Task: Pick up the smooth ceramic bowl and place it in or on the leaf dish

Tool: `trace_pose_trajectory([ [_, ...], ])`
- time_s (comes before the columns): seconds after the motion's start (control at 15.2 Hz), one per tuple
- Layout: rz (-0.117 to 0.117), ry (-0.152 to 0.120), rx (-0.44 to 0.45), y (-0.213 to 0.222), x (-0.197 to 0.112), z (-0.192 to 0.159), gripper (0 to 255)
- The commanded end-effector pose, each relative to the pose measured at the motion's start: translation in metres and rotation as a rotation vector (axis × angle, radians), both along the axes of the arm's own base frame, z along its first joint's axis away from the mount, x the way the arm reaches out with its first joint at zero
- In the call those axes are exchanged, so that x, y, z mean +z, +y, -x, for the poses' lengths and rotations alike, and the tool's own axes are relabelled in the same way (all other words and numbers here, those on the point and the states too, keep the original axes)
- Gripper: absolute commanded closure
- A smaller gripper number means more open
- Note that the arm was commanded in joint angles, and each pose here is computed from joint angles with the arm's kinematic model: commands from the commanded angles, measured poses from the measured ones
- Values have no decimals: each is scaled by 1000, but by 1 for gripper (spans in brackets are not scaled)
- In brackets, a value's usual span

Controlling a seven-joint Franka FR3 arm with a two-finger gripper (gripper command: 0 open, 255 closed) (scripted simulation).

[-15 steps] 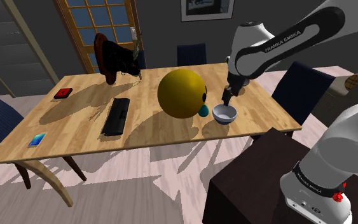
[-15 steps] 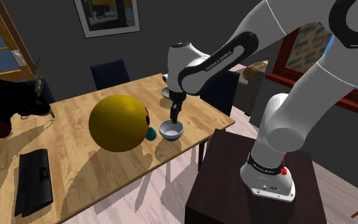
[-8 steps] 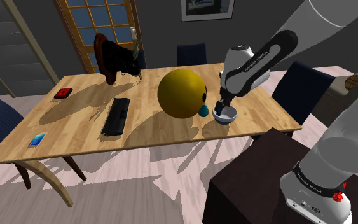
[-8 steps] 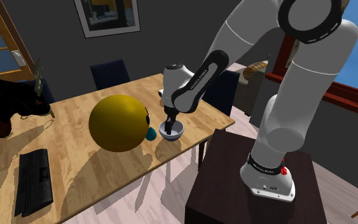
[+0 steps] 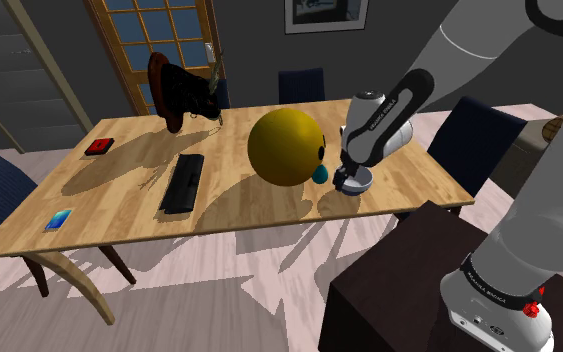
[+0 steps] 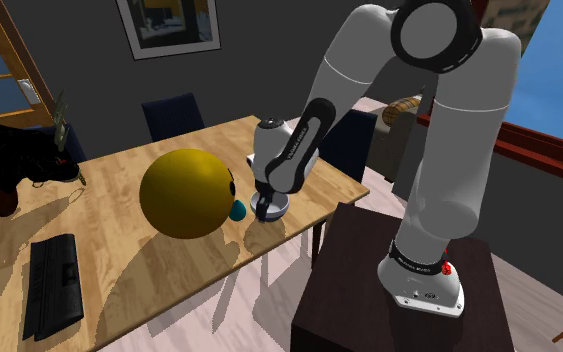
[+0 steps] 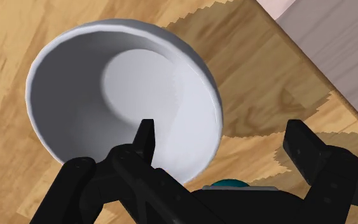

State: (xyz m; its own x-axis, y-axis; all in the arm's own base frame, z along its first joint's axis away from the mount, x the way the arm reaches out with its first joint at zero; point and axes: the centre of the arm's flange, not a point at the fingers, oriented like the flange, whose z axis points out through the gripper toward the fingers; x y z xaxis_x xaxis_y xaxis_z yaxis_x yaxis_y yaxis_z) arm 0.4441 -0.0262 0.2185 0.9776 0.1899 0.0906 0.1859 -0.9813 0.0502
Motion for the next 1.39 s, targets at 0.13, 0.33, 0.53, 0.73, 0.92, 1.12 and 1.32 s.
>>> trace_pose_trajectory([
  [0.13,0,-1,0,0,-14,-1,0],
  [0.33,0,-1,0,0,-14,-1,0],
  [0.53,0,-1,0,0,-14,-1,0],
  [0.73,0,-1,0,0,-14,-1,255],
  [0.92,0,-1,0,0,-14,-1,255],
  [1.12,0,-1,0,0,-14,-1,255],
  [1.32,0,-1,0,0,-4,-1,255],
])
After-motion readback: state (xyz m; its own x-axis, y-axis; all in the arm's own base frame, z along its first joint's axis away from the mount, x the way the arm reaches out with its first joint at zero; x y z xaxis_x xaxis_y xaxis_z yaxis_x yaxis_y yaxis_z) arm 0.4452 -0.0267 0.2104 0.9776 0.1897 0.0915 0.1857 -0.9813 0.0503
